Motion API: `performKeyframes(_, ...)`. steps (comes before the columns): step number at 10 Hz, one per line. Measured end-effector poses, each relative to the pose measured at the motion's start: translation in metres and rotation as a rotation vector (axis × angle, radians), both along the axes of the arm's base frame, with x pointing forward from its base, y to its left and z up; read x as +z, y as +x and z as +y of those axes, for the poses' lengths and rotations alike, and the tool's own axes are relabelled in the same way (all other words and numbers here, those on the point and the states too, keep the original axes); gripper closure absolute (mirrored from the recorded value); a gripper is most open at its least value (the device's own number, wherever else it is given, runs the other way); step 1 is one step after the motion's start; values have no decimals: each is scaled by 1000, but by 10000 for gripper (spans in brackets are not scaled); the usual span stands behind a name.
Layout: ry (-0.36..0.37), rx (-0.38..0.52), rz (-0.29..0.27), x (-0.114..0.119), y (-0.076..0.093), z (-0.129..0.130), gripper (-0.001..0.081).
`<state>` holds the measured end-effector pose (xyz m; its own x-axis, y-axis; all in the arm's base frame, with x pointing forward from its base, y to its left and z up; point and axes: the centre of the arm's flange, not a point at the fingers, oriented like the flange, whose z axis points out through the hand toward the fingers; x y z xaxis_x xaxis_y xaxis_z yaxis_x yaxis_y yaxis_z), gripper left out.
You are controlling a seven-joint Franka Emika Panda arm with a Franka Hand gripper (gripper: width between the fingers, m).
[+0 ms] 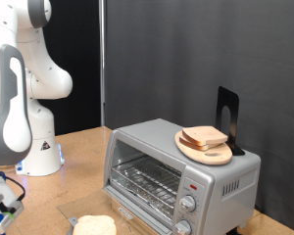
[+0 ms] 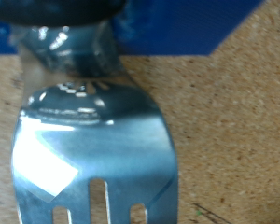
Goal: Make a piece of toast with the oven
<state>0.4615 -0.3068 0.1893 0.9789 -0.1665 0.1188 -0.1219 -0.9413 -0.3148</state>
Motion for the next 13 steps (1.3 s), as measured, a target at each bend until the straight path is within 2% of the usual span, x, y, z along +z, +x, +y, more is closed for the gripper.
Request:
performKeyframes(4,23,31,19,-7,-5,25,413)
performKeyframes(7,33,50,28,-1,-16,42,413)
performKeyframes(13,33,67,37,13,-33,55,413)
